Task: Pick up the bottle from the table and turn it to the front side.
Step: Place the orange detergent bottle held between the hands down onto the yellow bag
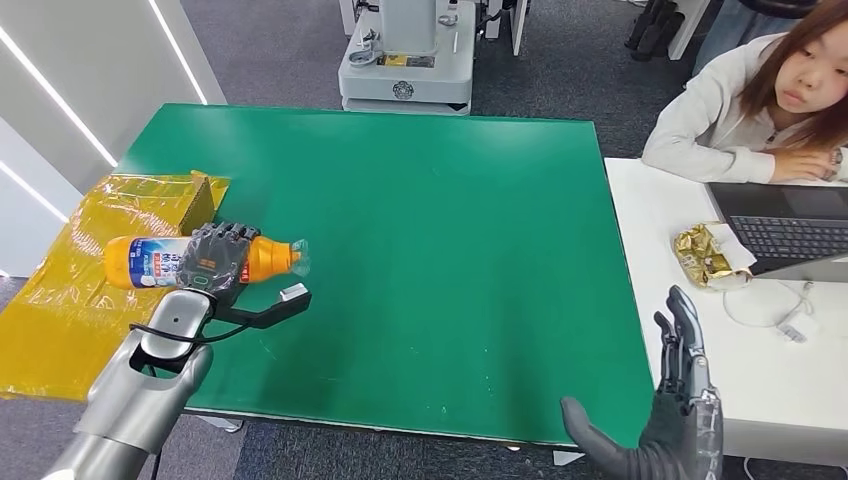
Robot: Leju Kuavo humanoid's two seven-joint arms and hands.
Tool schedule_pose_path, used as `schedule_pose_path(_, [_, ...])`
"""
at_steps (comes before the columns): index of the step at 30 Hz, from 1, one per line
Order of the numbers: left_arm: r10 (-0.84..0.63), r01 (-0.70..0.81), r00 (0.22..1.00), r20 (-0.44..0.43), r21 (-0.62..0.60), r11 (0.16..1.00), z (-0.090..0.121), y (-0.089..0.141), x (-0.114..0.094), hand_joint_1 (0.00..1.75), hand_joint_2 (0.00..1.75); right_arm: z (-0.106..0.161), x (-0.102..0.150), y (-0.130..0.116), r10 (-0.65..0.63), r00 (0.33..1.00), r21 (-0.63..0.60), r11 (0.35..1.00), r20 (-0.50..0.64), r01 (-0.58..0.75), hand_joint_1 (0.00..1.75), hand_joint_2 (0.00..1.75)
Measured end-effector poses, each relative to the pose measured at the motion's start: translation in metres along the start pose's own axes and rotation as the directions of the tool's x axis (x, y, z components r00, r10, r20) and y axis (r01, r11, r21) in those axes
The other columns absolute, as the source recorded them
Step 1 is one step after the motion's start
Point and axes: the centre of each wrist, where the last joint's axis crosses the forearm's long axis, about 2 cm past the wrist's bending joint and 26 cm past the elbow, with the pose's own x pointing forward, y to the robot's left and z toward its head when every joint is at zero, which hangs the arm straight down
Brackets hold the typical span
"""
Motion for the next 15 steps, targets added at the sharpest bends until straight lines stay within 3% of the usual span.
schedule_pose_path(15, [0.020, -0.021, 1.000, -0.005, -0.094, 0.995, 0.001, -0.022, 0.005, 1.75, 1.75, 0.000, -0.001, -0.001, -0.002, 1.000, 0.005, 1.000, -0.001, 0.002, 0.00, 1.75])
